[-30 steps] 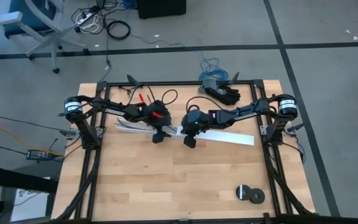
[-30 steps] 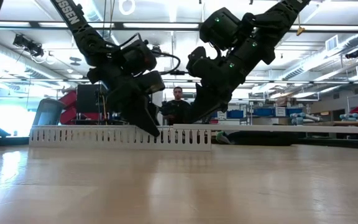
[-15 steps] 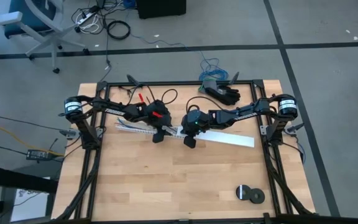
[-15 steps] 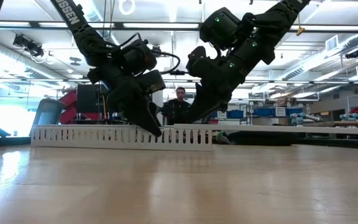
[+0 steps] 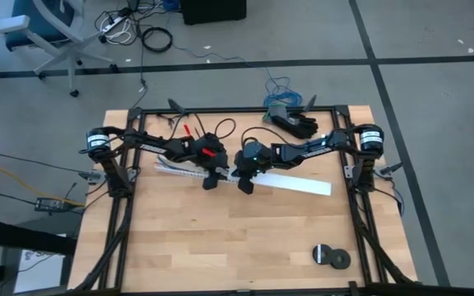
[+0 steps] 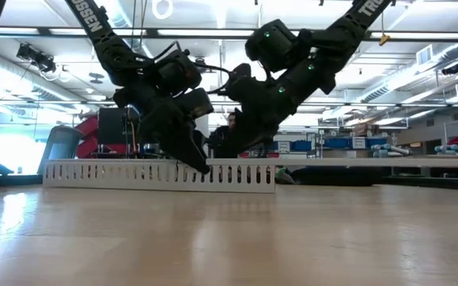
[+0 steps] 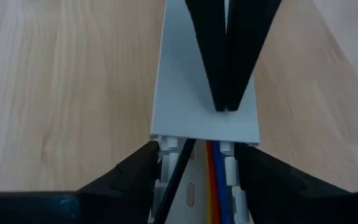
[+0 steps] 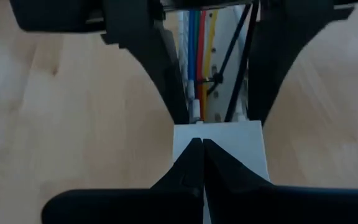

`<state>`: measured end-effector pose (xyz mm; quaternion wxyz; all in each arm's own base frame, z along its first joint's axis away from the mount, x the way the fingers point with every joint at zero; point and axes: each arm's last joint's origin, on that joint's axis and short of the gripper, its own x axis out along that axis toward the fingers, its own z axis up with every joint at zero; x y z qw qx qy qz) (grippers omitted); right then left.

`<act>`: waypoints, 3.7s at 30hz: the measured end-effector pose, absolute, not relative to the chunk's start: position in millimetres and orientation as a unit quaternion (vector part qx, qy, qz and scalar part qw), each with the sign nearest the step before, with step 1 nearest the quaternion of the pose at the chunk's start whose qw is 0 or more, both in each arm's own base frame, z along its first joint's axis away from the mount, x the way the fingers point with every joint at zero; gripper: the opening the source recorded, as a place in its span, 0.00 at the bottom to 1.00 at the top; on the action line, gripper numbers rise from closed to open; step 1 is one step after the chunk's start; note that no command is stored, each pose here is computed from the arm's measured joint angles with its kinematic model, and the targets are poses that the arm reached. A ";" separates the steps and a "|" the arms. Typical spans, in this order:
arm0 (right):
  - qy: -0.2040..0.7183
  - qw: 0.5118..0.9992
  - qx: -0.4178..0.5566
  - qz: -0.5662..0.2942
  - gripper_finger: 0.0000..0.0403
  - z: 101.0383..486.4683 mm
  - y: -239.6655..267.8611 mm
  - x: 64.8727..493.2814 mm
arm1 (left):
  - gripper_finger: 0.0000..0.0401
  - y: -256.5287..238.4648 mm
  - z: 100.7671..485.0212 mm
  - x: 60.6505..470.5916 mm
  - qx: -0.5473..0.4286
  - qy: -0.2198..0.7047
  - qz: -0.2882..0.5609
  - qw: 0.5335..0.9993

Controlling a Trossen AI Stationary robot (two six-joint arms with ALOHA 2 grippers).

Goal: Ziptie cables
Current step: Close the white cable duct lid

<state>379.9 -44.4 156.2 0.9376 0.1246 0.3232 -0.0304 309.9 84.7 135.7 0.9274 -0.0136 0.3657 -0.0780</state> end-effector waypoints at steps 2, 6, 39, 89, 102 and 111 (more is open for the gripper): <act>0.300 0.947 0.105 -0.035 0.00 157.7 -45.5 384.9 | 0.52 84.8 135.8 310.3 -0.014 0.364 -0.077 0.928; 0.264 0.960 0.083 -0.042 0.00 169.6 -46.4 386.9 | 0.52 84.7 136.5 310.9 -0.014 0.360 -0.080 0.929; 0.314 0.945 0.070 -0.057 0.00 180.9 -34.9 373.3 | 0.77 91.6 150.9 291.6 -0.017 0.406 -0.037 0.913; 0.361 0.922 0.123 -0.071 0.00 158.7 -37.5 373.6 | 0.52 85.1 123.9 274.5 -0.038 0.339 -0.018 0.940; 0.296 0.946 0.116 -0.055 0.00 147.9 -47.7 389.5 | 0.52 84.9 124.5 275.3 -0.045 0.334 -0.014 0.941; 0.307 0.943 0.116 -0.054 0.00 147.0 -47.4 388.2 | 0.69 84.4 124.3 275.6 -0.039 0.335 -0.012 0.941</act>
